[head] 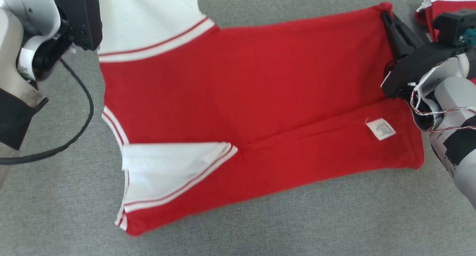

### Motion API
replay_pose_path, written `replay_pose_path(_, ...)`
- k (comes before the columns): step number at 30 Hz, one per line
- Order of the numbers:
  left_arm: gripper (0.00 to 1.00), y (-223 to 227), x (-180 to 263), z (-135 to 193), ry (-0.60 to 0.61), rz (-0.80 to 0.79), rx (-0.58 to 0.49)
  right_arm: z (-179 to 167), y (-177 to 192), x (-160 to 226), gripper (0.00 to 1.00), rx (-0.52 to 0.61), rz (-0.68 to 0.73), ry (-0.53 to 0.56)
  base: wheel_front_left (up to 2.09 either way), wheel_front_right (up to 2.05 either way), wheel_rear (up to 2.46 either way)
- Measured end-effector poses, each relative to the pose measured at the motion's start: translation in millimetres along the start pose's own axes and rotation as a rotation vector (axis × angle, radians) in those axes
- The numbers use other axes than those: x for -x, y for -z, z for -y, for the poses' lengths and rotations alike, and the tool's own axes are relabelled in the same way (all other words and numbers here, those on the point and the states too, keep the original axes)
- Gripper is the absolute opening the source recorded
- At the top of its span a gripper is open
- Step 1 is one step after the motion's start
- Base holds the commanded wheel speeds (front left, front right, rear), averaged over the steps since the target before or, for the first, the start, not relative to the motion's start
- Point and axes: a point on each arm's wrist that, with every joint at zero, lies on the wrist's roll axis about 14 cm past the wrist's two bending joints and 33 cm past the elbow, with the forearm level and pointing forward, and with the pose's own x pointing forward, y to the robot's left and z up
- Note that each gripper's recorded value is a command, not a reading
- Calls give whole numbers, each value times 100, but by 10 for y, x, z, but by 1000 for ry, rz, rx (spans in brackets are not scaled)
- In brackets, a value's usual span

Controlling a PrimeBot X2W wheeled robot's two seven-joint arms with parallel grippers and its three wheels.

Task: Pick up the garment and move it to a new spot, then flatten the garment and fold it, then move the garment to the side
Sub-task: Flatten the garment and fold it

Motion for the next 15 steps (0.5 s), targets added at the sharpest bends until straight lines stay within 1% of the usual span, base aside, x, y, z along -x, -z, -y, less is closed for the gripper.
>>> replay_pose_path(4,0,-163,64,60,15,98,-10,-28,-55,10,0,-6,44,-6,0,0,0)
replay_pose_path(7,0,-192,150,182,52,153,-7,35,-27,83,0,-13,55,7,0,0,0)
replay_pose_path(9,0,-134,234,272,84,169,1,76,-44,147,0,-30,74,15,0,0,0)
replay_pose_path(12,0,-19,399,385,125,184,27,79,-254,236,0,-43,161,5,0,0,0)
replay_pose_path(15,0,128,594,439,126,188,54,69,-237,405,0,-62,202,8,0,0,0)
